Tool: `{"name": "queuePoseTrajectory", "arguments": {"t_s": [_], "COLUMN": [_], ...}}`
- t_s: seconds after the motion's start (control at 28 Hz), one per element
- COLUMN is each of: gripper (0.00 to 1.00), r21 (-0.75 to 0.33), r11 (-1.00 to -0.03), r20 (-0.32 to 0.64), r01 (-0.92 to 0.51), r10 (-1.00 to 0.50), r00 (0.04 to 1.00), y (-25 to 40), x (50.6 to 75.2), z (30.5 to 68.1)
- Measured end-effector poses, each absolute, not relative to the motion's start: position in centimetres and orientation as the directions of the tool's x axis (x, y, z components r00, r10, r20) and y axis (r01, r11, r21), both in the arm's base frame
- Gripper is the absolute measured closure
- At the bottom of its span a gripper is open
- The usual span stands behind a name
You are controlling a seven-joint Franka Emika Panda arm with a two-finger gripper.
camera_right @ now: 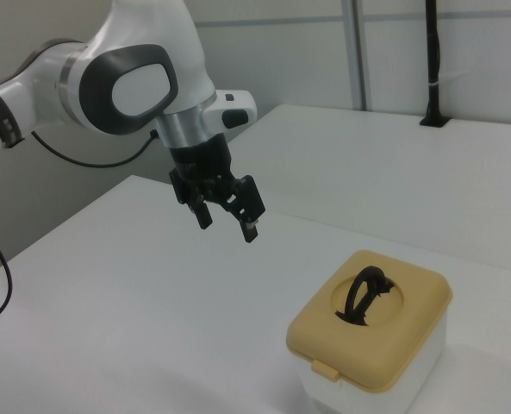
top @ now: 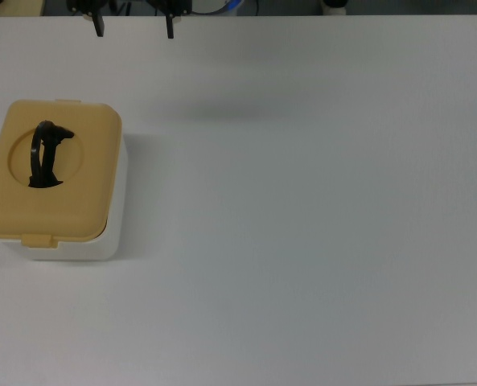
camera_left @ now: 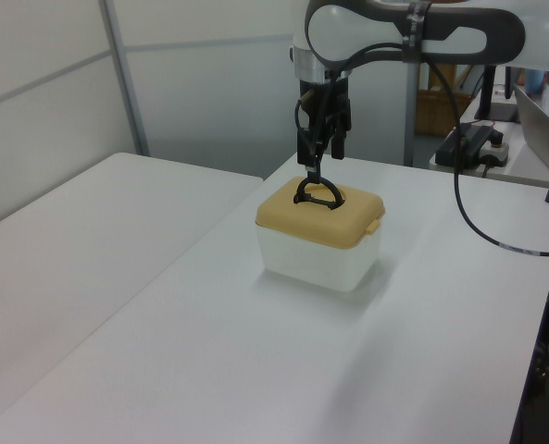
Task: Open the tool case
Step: 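Lower the open gripper onto the black handle of the tan lid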
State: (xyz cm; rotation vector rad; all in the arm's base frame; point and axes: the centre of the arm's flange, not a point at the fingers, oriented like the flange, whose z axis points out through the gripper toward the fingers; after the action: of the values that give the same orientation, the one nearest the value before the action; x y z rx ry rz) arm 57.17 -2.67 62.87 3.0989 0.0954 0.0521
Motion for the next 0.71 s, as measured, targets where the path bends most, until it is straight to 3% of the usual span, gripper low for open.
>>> {"name": "queuePoseTrajectory", "arguments": {"t_s": [0.29,0.54,0.71], "gripper": [0.0,0.0,0.0], "r21": [0.083,0.107,0.127], "r11": [-0.994,-0.994,-0.99], "r20": [0.038,0.107,0.137], "r01": [0.069,0.034,0.066], "r10": [0.073,0.045,0.083], "r00": [0.997,0.993,0.987], "y": [-6.1,-12.2,-16.2], "x": [59.3,61.8,62.1], "z": [60.0,57.0,56.1]}}
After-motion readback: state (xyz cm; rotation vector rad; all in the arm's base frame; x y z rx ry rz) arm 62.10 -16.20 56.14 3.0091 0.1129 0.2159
